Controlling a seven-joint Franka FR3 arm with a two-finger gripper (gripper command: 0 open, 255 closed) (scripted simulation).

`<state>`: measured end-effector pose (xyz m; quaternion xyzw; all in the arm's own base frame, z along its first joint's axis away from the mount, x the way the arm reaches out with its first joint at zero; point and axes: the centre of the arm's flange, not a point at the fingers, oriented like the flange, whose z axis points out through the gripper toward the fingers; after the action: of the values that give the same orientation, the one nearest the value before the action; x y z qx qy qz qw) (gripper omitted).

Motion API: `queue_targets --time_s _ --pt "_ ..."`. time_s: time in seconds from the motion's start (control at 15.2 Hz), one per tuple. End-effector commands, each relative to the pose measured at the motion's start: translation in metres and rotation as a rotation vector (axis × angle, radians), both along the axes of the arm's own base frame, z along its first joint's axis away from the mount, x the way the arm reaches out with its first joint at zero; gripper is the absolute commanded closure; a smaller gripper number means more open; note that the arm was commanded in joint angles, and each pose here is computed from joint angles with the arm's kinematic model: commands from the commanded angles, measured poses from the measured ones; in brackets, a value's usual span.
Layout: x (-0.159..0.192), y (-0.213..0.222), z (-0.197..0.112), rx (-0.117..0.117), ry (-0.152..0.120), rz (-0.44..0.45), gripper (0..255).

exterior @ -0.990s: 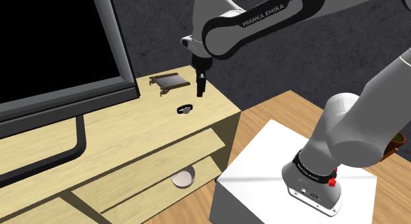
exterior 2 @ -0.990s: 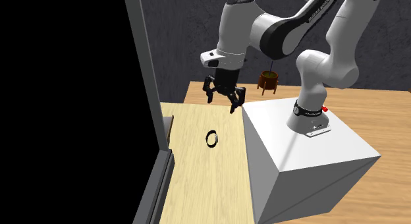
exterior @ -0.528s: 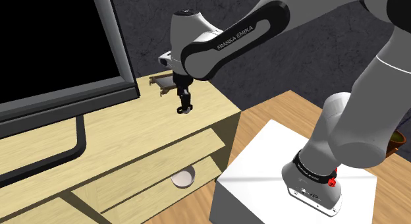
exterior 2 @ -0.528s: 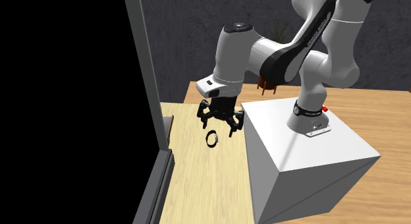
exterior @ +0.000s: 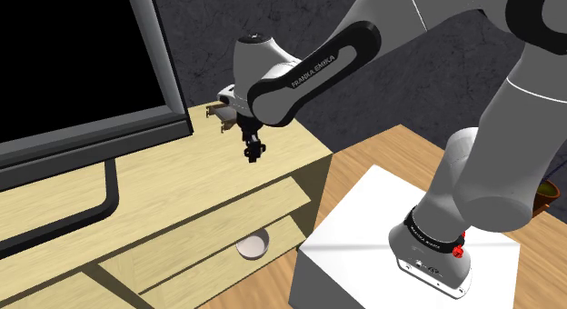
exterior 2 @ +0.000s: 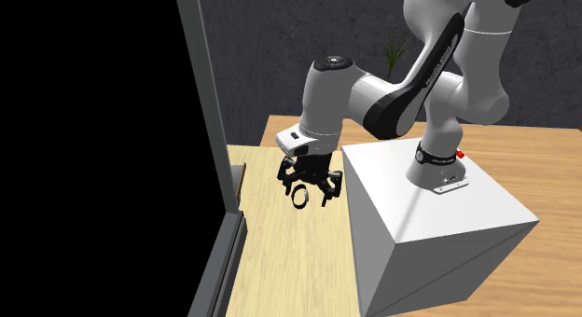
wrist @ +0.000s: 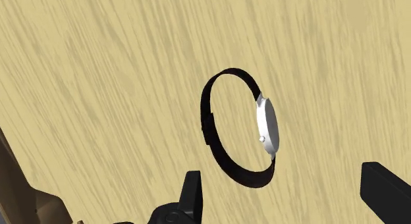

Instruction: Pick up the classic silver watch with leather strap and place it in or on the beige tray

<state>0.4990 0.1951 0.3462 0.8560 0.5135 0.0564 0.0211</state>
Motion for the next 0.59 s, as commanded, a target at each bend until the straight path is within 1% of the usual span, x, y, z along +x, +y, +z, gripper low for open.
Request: queue_targets --time_s 0.0,0.4,0.46,0.53 --pt "0.0009 0.0003 -0.0044 0.0 -0.001 0.0 0" --pt "0.0009 0.0003 -0.0044 0.0 -0.001 0.0 0" --pt "0.0009 0.0003 -0.0044 0.0 -0.001 0.0 255" --pt "0.0009 0.0003 -0.0044 0.0 -0.001 0.0 255"
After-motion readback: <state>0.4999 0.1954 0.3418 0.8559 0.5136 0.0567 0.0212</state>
